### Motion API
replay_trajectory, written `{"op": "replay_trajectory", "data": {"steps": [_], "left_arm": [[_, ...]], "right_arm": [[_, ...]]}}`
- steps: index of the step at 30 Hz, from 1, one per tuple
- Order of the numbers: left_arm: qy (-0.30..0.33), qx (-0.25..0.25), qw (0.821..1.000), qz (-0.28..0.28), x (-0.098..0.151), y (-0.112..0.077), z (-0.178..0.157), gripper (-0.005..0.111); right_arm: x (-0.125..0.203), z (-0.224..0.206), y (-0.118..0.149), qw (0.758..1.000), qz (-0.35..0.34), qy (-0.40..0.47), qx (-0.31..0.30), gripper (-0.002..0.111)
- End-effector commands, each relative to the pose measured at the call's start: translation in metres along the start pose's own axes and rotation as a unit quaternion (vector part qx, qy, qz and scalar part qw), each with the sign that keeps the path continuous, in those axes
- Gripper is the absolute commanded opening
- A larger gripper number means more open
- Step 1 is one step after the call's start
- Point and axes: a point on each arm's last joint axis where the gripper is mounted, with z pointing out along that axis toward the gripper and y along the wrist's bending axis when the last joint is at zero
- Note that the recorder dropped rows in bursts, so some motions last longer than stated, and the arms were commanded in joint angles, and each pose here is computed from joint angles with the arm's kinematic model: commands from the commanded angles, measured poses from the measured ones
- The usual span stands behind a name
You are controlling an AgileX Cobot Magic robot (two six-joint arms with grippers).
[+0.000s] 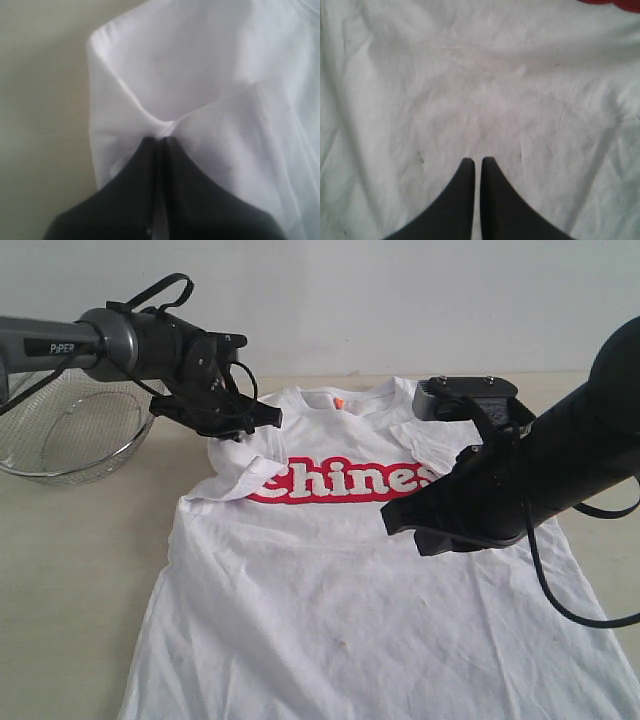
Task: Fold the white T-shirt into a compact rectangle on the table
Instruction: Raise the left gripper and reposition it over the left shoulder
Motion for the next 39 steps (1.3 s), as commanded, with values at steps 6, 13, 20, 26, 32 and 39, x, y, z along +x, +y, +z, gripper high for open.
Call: {"op": "replay_trajectory", "data": {"steps": [6, 13, 20, 26, 32, 39], "left_arm": [[0.003, -0.029, 0.999, -0.020, -0.004, 0.041, 0.008, 0.004], [-0.019, -0.027, 0.999, -0.002, -0.013, 0.044, 0.004, 0.004], [0.001, 0.007, 1.000, -0.019, -0.042, 0.038, -0.046, 0.004], [0.060, 0.114, 0.992, -0.001, -0.036, 0.017, -0.075, 0.004], [0.130, 0.144, 0.980, 0.043, -0.015, -0.003, -0.073, 0.004], [0.177, 0.139, 0.973, 0.059, 0.018, -0.021, -0.057, 0.004]], "right_arm": [[-0.001, -0.004, 0.002, 1.000, -0.005, -0.010, 0.000, 0.000], [-0.001, -0.004, 0.002, 1.000, -0.005, -0.010, 0.000, 0.000], [-0.001, -0.004, 0.002, 1.000, -0.005, -0.010, 0.000, 0.000], [-0.001, -0.004, 0.002, 1.000, -0.005, -0.010, 0.000, 0.000], [-0.001, -0.004, 0.002, 1.000, -0.005, -0.010, 0.000, 0.000], [-0.001, -0.004, 0.002, 1.000, -0.005, -0.010, 0.000, 0.000]]}}
